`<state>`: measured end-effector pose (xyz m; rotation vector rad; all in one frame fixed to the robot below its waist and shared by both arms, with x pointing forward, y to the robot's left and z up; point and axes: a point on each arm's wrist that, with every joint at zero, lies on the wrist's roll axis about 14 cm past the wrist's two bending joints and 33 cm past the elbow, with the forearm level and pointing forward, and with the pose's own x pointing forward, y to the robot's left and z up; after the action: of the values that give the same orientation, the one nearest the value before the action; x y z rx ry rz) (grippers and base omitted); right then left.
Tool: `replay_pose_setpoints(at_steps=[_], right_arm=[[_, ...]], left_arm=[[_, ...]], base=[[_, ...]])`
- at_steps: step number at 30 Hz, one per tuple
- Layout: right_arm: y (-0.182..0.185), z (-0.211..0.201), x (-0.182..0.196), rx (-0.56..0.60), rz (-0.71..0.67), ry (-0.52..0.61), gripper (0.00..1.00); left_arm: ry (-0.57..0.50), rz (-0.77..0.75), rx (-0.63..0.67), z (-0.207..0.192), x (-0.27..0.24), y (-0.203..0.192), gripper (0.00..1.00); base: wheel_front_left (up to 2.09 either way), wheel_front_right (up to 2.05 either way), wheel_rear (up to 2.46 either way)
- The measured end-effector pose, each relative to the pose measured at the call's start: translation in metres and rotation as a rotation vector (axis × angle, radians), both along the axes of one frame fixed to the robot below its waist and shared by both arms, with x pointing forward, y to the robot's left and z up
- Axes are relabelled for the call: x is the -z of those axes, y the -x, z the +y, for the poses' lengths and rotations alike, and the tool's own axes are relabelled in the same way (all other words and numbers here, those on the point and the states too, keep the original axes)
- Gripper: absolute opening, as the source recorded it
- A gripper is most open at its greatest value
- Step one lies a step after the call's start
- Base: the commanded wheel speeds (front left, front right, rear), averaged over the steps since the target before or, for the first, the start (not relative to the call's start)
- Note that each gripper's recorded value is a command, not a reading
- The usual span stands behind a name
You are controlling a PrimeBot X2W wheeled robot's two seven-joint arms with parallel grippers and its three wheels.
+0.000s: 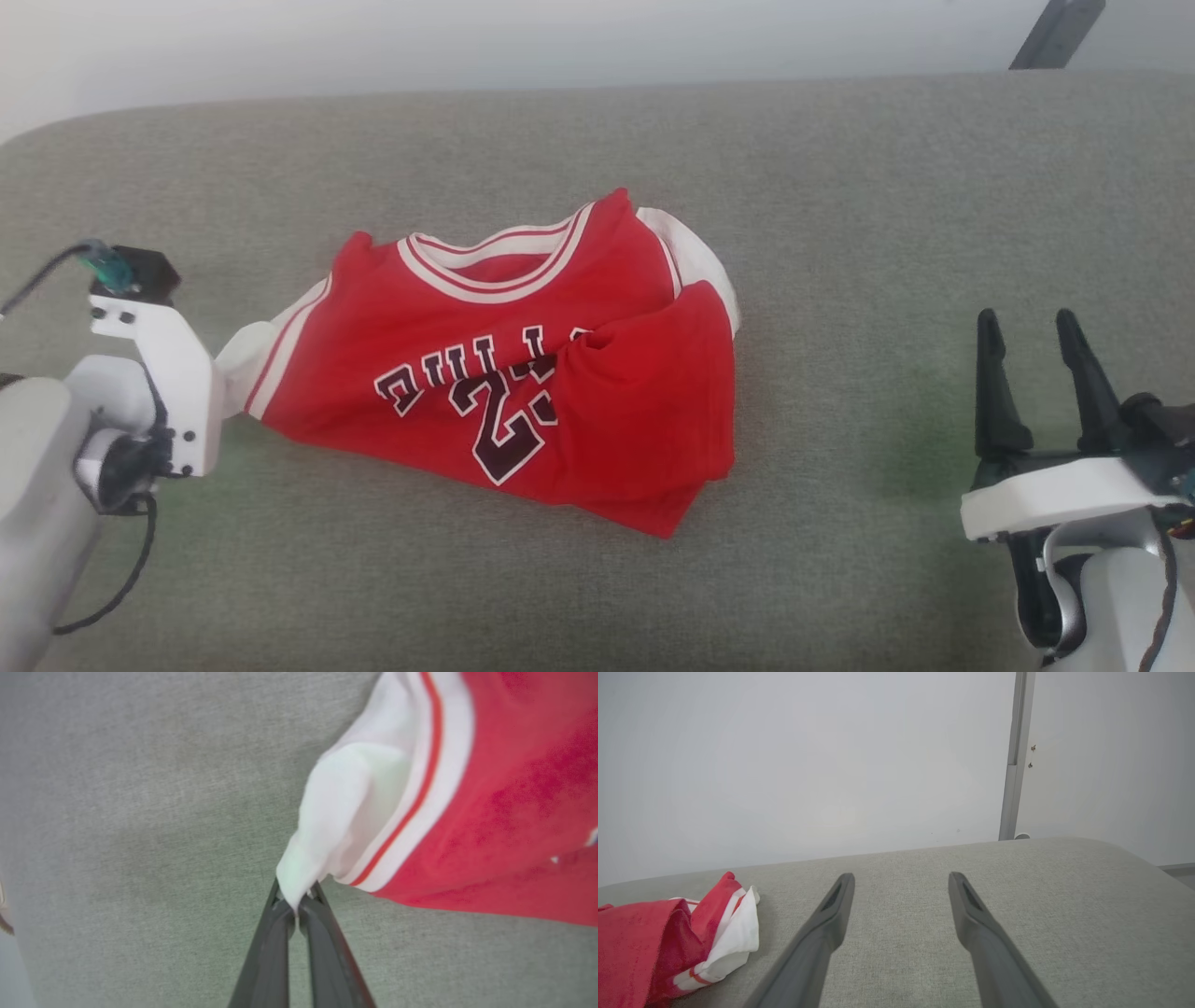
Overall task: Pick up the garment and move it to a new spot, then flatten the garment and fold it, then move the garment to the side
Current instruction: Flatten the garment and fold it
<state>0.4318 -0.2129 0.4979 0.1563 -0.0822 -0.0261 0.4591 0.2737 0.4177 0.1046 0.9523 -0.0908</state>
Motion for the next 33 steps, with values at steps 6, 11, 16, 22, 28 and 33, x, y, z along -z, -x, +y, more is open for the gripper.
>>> replay_pose_setpoints(at_steps=[6,11,16,22,28,33], right_arm=[[-0.005,0.023,0.006,-0.094,0.022,0.022,1.0],[-0.016,0.057,0.022,-0.263,0.099,0.086,1.0],[-0.042,0.092,0.018,-0.433,0.184,0.176,1.0],[-0.063,0.132,0.022,-0.597,0.345,0.251,1.0],[-0.075,0.144,0.039,-0.693,0.614,0.307,1.0],[-0.078,0.138,0.059,-0.726,0.825,0.355,1.0]], left_arm=[[0.0,-0.122,-0.037,0.012,-0.01,0.005,1.0],[0.011,-0.349,-0.094,0.024,-0.036,0.009,1.0],[0.043,-0.571,-0.176,0.024,-0.052,0.029,1.0],[0.059,-0.747,-0.213,0.009,-0.056,0.065,1.0],[0.02,-0.862,-0.229,0.002,-0.072,0.086,1.0],[0.011,-0.943,-0.243,-0.009,-0.087,0.098,1.0]], base=[[0.0,0.0,0.0],[0.0,0.0,0.0],[0.0,0.0,0.0],[0.0,0.0,0.0],[0.0,0.0,0.0],[0.0,0.0,0.0]])
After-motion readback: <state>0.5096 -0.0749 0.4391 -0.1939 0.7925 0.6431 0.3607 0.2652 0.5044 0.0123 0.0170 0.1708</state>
